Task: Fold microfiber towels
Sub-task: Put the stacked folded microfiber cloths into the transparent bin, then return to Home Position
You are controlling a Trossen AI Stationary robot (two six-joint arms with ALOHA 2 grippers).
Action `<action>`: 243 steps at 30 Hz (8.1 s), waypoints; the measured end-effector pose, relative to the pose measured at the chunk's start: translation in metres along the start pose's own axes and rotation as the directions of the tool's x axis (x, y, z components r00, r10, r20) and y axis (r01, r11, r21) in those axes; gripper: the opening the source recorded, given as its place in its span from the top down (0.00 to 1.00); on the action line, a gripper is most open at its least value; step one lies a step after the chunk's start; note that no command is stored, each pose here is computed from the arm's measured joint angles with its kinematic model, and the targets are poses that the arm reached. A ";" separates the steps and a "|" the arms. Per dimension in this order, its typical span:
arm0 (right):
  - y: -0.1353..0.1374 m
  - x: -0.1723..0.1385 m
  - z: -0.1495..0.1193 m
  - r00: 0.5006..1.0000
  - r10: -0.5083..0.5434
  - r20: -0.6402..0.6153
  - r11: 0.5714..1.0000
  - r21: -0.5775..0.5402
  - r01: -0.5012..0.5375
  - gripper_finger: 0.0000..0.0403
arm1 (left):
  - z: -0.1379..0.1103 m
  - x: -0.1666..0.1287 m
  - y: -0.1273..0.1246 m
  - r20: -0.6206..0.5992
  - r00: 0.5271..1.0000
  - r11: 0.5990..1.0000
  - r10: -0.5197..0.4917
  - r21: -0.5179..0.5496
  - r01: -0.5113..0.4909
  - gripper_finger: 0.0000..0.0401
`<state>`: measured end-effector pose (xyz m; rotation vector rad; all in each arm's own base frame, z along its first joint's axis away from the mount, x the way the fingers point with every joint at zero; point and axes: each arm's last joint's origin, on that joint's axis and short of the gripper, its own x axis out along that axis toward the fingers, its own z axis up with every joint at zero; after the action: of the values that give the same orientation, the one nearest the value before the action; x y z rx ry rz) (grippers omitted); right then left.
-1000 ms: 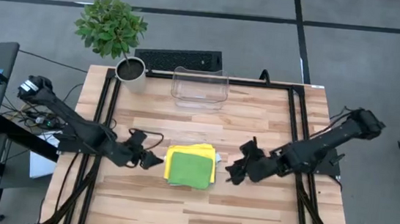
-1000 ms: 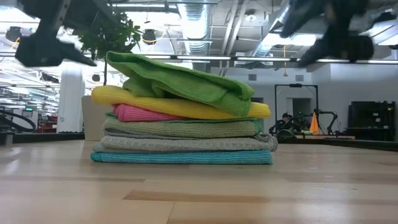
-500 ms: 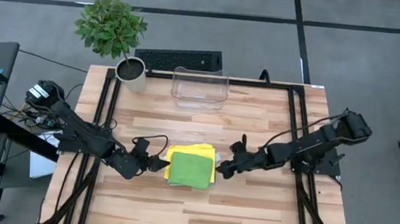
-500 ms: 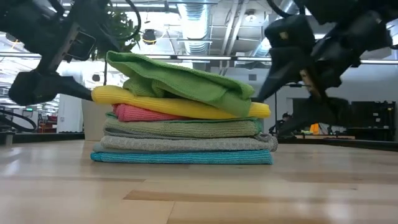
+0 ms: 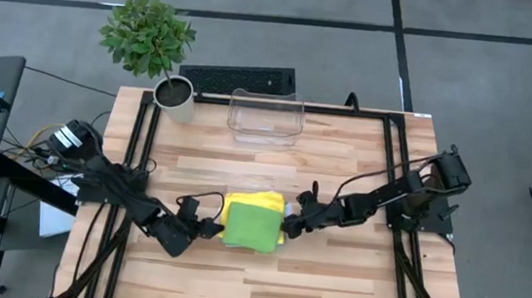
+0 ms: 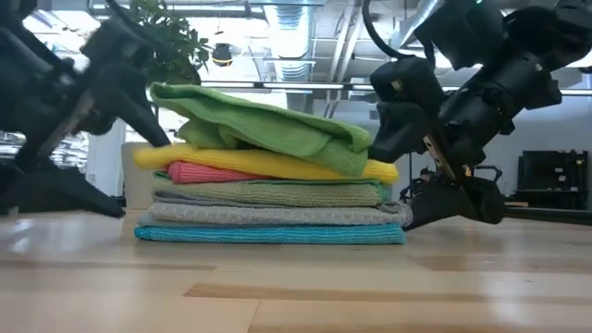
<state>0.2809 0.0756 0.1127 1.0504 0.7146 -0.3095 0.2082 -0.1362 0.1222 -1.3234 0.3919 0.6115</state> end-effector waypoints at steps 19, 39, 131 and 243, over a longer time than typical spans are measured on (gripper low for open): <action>-0.007 0.010 0.025 0.994 -0.005 0.109 0.996 0.084 -0.004 0.14 | 0.022 0.048 -0.002 0.035 0.999 0.992 0.006 -0.125 -0.002 0.18; 0.014 0.046 0.038 0.994 0.106 0.040 0.994 0.032 -0.107 0.79 | 0.027 0.061 -0.008 0.123 0.990 0.994 -0.068 -0.076 0.078 0.81; -0.031 -0.080 0.333 0.878 -0.439 0.192 0.886 -0.071 0.458 0.27 | 0.381 0.058 -0.071 0.186 0.974 0.983 0.133 0.099 -0.153 0.31; -0.030 -0.236 0.078 0.675 0.300 0.674 0.838 -0.524 0.150 0.27 | 0.201 -0.123 0.021 0.231 0.836 0.677 -0.497 0.706 0.208 0.57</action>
<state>0.1205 -0.0299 0.2736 0.3212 -0.0183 -0.3912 0.0839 0.0384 0.2226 -0.5264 -0.0278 0.3368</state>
